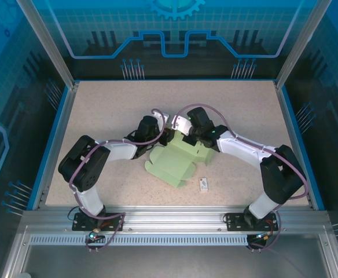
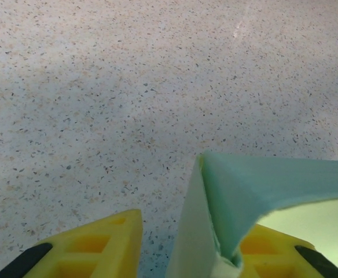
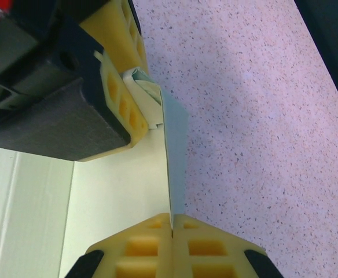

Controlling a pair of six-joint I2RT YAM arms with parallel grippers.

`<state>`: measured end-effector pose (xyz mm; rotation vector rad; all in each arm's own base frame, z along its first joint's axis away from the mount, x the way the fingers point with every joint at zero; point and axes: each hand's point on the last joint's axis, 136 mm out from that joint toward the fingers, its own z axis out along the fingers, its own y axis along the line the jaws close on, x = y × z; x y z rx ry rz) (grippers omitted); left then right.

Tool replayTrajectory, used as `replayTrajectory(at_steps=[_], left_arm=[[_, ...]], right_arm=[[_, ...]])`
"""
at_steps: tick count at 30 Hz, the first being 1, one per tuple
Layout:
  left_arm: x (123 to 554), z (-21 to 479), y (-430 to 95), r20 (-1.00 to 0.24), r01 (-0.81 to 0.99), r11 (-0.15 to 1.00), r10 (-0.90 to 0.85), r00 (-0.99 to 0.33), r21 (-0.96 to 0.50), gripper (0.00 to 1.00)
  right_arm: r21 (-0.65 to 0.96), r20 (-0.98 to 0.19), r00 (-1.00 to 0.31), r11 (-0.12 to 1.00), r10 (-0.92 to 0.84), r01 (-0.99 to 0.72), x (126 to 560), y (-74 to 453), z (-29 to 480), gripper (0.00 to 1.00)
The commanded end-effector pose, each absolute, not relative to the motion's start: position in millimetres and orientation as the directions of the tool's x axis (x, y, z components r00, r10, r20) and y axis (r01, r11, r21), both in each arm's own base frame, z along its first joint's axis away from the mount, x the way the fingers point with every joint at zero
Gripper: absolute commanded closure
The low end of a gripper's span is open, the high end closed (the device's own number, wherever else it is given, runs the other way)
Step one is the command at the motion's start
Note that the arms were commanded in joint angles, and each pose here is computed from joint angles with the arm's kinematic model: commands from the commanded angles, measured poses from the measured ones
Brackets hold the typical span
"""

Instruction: Fold the paper box

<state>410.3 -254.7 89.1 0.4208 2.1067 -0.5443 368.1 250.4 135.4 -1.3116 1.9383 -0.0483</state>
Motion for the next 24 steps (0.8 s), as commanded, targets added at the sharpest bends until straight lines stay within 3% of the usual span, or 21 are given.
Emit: replayTrajectory(at_steps=[1,7,13,24], left_arm=[[420,77,-247,-0.813,0.464,0.859,0.105,-0.572,-0.216,0.66],[424,79,-248,-0.817,0.466,0.857,0.101,-0.568,-0.219,0.67],[432,89,-246,-0.833,0.449,0.867,0.077,-0.547,-0.215,0.77],[455,94,-195,-0.834,0.121,0.980,-0.068,-0.548,-0.160,0.93]], right_arm=[[-0.405,-0.627,-0.134,0.468,-0.767,-0.786,360,254,154,1.00],[-0.397,-0.633,-0.121,0.454,-0.765,-0.797,357,255,155,1.00],[-0.378,-0.631,-0.128,0.447,-0.765,-0.810,354,258,148,1.00],[-0.366,-0.636,-0.123,0.438,-0.762,-0.822,345,261,143,1.00]])
